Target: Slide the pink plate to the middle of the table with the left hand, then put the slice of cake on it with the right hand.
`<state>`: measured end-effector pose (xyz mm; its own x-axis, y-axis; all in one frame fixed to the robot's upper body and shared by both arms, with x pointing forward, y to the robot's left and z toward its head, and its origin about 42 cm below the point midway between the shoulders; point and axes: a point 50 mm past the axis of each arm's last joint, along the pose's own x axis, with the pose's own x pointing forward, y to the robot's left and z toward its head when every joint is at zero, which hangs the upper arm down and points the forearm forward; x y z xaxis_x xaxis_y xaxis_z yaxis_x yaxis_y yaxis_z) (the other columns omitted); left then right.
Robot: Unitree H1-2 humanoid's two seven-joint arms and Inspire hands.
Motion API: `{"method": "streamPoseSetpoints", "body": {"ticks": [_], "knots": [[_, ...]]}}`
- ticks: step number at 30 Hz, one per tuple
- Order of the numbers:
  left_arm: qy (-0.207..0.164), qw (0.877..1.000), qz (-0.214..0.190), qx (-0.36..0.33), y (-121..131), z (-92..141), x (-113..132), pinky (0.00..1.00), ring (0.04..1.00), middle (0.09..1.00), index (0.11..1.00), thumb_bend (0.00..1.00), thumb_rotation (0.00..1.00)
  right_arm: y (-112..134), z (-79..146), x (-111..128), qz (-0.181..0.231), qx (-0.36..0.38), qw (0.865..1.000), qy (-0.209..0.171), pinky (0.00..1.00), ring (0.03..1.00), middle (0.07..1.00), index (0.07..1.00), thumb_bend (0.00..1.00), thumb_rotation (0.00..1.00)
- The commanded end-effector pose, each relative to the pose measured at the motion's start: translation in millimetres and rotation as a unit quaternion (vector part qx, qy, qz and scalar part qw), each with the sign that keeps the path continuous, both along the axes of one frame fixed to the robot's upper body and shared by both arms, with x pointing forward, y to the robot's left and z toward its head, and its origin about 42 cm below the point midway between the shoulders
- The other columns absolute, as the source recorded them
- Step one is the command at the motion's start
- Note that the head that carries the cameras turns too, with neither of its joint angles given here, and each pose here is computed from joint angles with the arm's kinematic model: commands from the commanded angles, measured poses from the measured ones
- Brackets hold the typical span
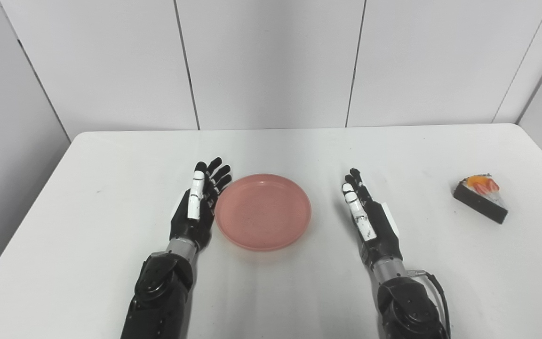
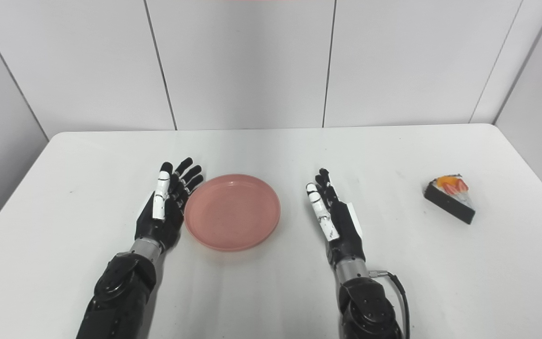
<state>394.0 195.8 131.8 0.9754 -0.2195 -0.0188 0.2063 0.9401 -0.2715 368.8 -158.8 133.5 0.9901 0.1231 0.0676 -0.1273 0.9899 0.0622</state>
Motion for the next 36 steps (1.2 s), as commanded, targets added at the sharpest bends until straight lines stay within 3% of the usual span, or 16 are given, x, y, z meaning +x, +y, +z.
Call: {"method": "streamPoseSetpoints", "body": {"ticks": [1,8,21,24,26,30,36], "knots": [[-0.001,1.0,-0.015,0.009,-1,3,1,0.95,0.955,0.943,0.942,0.62,1.0,11,20,10,0.01,0.007,0.999,-0.031,1.0,0.977,0.971,0.982,0.51,0.84],[-0.002,0.999,-0.043,0.016,-6,0,-2,1.0,0.996,0.984,0.989,0.64,1.0,12,21,11,0.013,0.008,0.999,-0.032,1.0,0.967,0.965,0.98,0.5,0.85],[-0.009,0.999,-0.046,0.025,-14,-3,-3,1.0,1.0,0.984,0.991,0.65,1.0,4,29,18,0.007,0.003,0.998,-0.058,0.94,0.924,0.931,0.941,0.52,0.83],[-0.011,0.998,-0.045,0.031,-13,-4,-3,1.0,1.0,0.992,0.996,0.65,1.0,-4,38,23,-0.001,0.008,0.997,-0.072,0.94,0.918,0.925,0.94,0.51,0.83],[-0.012,0.998,-0.043,0.035,-13,-4,-3,1.0,1.0,0.991,0.995,0.65,1.0,-9,44,28,-0.008,0.013,0.996,-0.083,0.92,0.921,0.933,0.948,0.49,0.75],[-0.016,0.998,-0.04,0.035,-10,-4,-2,1.0,1.0,0.993,0.995,0.65,1.0,-24,61,39,-0.04,-0.018,0.994,-0.099,0.91,0.887,0.894,0.902,0.59,0.75],[-0.02,0.998,-0.043,0.038,-6,-5,-3,1.0,1.0,0.999,1.0,0.65,1.0,-50,91,49,-0.065,-0.077,0.986,-0.136,0.92,0.872,0.897,0.896,0.58,0.72]]}}
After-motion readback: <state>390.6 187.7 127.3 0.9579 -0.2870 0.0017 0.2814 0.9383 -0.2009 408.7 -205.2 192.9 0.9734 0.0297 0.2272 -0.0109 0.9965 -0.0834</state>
